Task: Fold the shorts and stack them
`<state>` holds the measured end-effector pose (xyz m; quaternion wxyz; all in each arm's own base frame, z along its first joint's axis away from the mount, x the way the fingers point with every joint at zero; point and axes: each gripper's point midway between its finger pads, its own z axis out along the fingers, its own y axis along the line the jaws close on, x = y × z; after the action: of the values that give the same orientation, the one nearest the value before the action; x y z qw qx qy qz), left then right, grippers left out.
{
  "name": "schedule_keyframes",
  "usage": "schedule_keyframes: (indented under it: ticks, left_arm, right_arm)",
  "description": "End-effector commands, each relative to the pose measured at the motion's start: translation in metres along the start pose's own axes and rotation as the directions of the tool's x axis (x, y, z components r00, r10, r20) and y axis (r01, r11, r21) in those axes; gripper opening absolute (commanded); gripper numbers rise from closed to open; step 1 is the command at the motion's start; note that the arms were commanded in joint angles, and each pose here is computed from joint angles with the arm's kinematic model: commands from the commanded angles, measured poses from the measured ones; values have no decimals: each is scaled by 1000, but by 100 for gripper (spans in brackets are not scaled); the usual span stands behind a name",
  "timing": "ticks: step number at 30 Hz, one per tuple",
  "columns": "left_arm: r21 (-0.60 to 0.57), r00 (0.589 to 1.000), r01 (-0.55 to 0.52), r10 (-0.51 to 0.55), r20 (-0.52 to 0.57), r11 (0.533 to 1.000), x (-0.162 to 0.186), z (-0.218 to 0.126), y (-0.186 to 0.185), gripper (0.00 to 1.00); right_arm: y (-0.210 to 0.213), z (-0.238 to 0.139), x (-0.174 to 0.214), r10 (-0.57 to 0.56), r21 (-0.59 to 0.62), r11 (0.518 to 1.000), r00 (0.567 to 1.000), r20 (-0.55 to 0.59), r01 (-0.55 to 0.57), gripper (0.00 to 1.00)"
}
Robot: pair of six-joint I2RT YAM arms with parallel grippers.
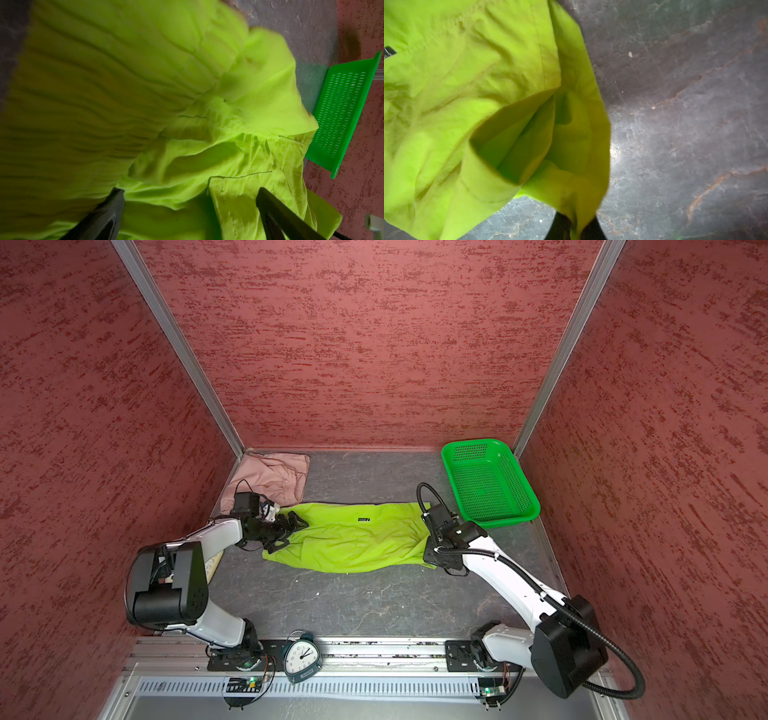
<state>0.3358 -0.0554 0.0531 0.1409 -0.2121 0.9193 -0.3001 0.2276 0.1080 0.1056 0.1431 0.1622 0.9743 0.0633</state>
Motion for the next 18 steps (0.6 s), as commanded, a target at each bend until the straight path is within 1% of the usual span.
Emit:
schedule_keyframes:
  ticks: [1, 2, 5, 7, 9, 11, 12, 14, 15, 18]
  left_arm:
    - [-98, 999, 24, -27, -26, 995, 8, 11, 33, 99]
    - [-92, 999, 24, -27, -28, 995, 8, 12, 32, 99]
    - [-81, 999, 23, -26, -37, 996, 8, 12, 29, 99]
    - [-75, 999, 16, -18, -33, 997, 8, 11, 26, 99]
    - [-70, 1000, 8, -10, -29, 997, 8, 9, 21, 99]
    - [-61, 1000, 1, -3, -27, 998, 8, 7, 16, 99]
    - [-58, 1000, 1, -3, -26, 998, 9, 6, 14, 99]
    - [-55, 1000, -8, 7, -22, 998, 9, 5, 11, 100]
    - [-53, 1000, -14, 13, -20, 998, 9, 4, 9, 99]
    - [-58, 1000, -23, 22, -17, 998, 8, 2, 6, 99]
  right_arm:
    - [-34, -1, 20, 101, 81, 992, 994, -33, -98, 31]
    - [-38, -1, 20, 118, 90, 989, 993, -26, -116, 42]
    - [-38, -10, 11, 145, 47, 988, 989, 38, -147, 47]
    - [-30, -18, 0, 168, -18, 986, 981, 98, -167, 53]
    - [-19, -15, -3, 184, -93, 980, 977, 112, -174, 55]
    - [-13, -4, 2, 191, -122, 976, 978, 77, -181, 55]
    - [-13, 2, 5, 192, -117, 976, 979, 62, -184, 56]
    - [-11, 7, 4, 193, -121, 975, 979, 62, -184, 54]
    - [-8, 6, 1, 193, -137, 974, 978, 75, -182, 50]
    - [4, 3, -4, 189, -205, 964, 978, 85, -169, 42]
